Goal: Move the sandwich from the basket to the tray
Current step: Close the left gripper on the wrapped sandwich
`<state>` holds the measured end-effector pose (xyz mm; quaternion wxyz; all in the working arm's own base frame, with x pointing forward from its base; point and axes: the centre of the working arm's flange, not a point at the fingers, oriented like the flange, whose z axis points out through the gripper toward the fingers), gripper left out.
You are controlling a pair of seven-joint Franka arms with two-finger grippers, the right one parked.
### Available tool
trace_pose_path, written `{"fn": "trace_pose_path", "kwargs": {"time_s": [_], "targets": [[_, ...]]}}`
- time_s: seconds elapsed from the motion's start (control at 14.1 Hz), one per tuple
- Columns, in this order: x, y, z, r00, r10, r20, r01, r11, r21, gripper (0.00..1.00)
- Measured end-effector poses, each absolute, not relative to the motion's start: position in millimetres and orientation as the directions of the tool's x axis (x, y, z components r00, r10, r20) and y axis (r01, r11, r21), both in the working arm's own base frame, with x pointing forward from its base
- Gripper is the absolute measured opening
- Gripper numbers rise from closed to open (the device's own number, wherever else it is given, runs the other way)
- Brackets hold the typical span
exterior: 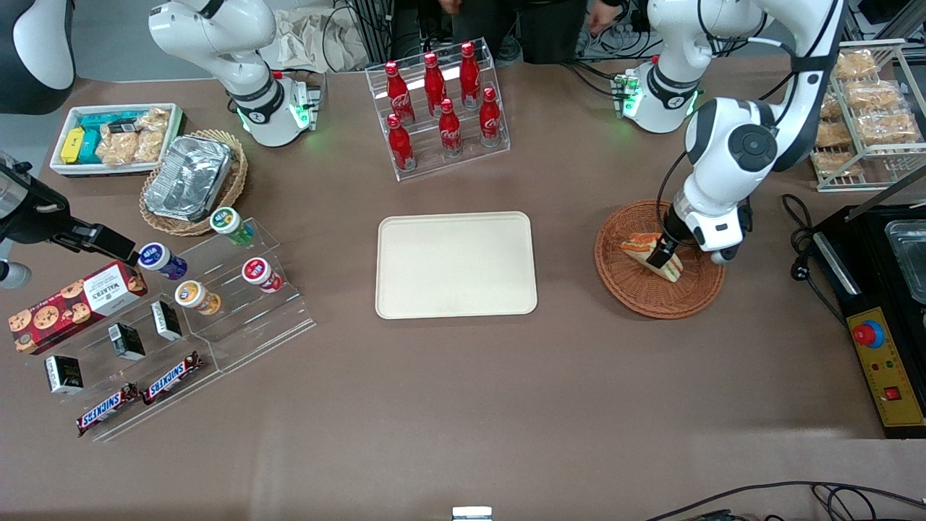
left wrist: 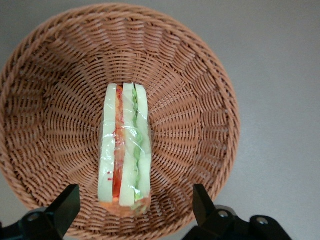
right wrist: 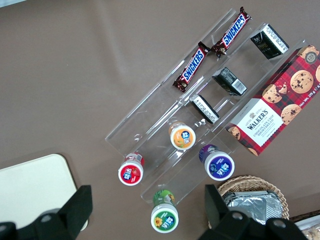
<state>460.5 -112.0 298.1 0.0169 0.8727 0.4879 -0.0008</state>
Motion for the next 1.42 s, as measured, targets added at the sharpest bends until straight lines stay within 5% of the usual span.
{"fn": "trace_pose_path", "kwargs": {"time_s": [0.78, 0.92, 1.28, 1.42], "targets": [[463.2, -114.6, 244.0, 0.551, 0.835, -0.018, 0.835, -0.551, 0.007, 0.99], [463.4, -114.8, 239.4, 0.559, 0.829, -0.013, 0.829, -0.559, 0.007, 0.93], [462.1, -113.3, 236.2, 0.561, 0.828, -0.008, 0.828, -0.560, 0.013, 0.43], [463.2, -113.4, 238.8, 0.573, 0.819, -0.004, 0.819, -0.573, 0.021, 0.37]]}}
